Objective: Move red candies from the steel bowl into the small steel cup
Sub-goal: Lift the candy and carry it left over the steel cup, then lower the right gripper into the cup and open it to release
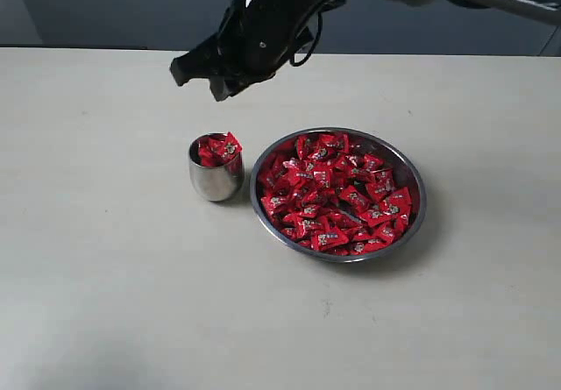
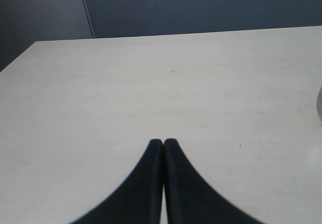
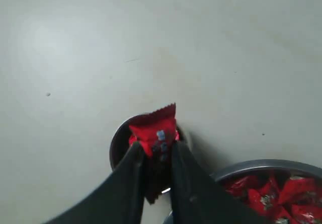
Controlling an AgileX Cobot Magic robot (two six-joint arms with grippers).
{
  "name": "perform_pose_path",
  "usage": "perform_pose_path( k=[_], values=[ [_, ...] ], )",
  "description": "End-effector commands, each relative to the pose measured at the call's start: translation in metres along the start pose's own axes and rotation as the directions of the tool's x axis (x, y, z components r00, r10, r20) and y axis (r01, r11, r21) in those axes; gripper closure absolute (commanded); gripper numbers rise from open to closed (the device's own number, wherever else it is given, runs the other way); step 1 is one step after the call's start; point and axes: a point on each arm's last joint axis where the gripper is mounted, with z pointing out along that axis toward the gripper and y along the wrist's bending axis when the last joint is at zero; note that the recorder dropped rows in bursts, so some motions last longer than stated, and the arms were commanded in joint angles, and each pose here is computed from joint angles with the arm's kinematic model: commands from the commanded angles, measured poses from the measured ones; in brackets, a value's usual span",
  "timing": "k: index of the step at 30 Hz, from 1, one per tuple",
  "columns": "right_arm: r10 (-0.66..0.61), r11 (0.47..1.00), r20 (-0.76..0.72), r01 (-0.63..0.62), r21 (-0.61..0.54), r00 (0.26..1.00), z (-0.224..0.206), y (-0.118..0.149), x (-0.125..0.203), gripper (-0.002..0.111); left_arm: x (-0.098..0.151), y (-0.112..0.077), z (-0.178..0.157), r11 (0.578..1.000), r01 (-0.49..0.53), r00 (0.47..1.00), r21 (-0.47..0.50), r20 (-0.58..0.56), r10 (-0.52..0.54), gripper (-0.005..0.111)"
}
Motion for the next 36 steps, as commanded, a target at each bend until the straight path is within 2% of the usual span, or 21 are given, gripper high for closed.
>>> perform_pose_path(
  k=[1,17,25,36],
  values=[
    [-0.026,0.999,-0.058,0.025,-0.022,0.998,0.020,0.008,0.003,0.109,0.001,0.000,0.000,1.000,-0.002,1.000,0.005,0.008,0.002,0.106],
    [-0.028,0.999,-0.127,0.023,-0.034,0.991,0.041,0.010,0.011,0.109,0.001,0.000,0.000,1.000,-0.002,1.000,0.005,0.008,0.002,0.106],
    [0.002,0.998,-0.204,-0.014,-0.055,0.979,0.069,0.008,0.025,0.109,0.001,0.000,0.000,1.000,-0.002,1.000,0.005,0.008,0.002,0.106],
    [0.000,0.999,-0.199,-0.010,-0.049,0.980,0.072,0.006,0.025,0.109,0.001,0.000,0.000,1.000,-0.002,1.000,0.005,0.008,0.002,0.106]
  ],
)
